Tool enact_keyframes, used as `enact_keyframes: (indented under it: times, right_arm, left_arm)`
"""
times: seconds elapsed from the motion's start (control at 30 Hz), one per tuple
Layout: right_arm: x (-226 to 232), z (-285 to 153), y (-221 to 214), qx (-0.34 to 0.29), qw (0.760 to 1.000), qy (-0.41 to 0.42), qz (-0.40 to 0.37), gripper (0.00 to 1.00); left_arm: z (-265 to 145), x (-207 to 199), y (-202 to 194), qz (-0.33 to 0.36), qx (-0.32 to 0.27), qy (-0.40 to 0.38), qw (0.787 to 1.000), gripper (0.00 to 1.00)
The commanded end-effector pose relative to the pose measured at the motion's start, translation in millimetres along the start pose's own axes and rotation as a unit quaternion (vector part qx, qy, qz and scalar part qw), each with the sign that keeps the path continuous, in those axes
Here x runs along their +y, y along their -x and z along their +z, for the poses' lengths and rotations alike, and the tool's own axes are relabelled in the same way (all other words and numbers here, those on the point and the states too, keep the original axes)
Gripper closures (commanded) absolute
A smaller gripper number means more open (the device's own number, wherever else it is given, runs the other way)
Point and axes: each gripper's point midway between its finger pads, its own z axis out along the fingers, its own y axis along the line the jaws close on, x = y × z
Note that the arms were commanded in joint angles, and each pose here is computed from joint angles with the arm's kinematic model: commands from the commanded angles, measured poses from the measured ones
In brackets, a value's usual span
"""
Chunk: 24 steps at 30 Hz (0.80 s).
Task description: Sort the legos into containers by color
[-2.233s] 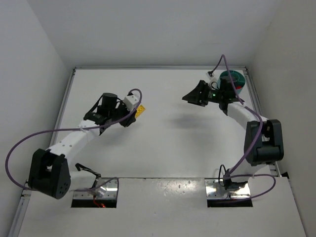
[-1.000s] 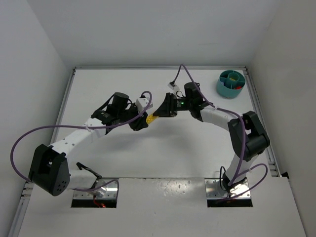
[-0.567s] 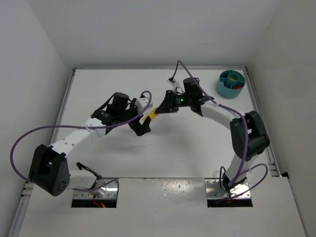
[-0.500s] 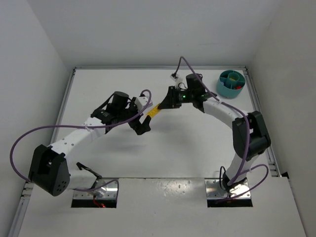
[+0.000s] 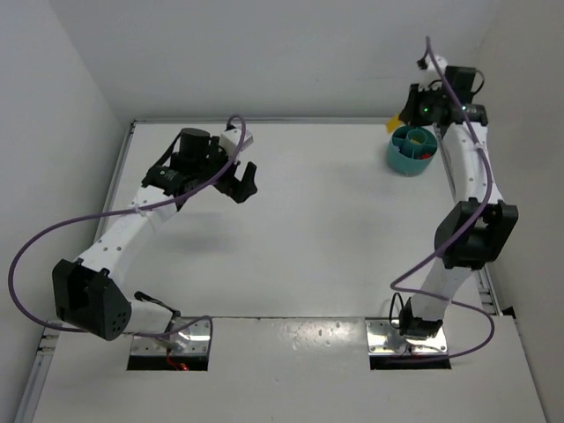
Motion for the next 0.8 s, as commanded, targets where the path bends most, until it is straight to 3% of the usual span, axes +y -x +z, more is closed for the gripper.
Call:
enact_keyframes:
  times: [0.0,0.13,0.17,0.2,0.37,0.77]
  right_arm:
    - [-69.4,-10.9,9.6,0.056,0.995,-0.079,-0.028,1.00]
    - [-115.0,-11.7,37.7,0.033,0.986,-0.156,-0.051,1.00]
    - [-127.5,-22.2,61.5,0.014,0.981,-0.181,-0.065,1.00]
    - [-136.0,-3.4,41.2,0.053,0.981,-0.179,-0.060,1.00]
    - [-147.3,4.4,47.9,0.045,0.977,-0.196,-0.068,1.00]
    - [-160.2,46.9,3.4,0.097,0.976,-0.183,-0.061,1.00]
  left_arm:
    - [-1.9,4.0,-14.0,-0.040,0.026,0.001,0.999,0.00]
    - [-1.7,9.3,-23.0,-0.046,0.027,0.005,0.999,0.00]
    - [-1.7,9.3,-23.0,-0.046,0.027,0.005,0.999,0.00]
    - [-2.9,13.2,-23.6,-0.049,0.027,0.010,0.998,0.00]
    - [-1.3,17.7,-27.0,-0.054,0.031,0.014,0.998,0.00]
    - [2.2,23.5,-33.0,-0.065,0.040,0.021,0.997,0.00]
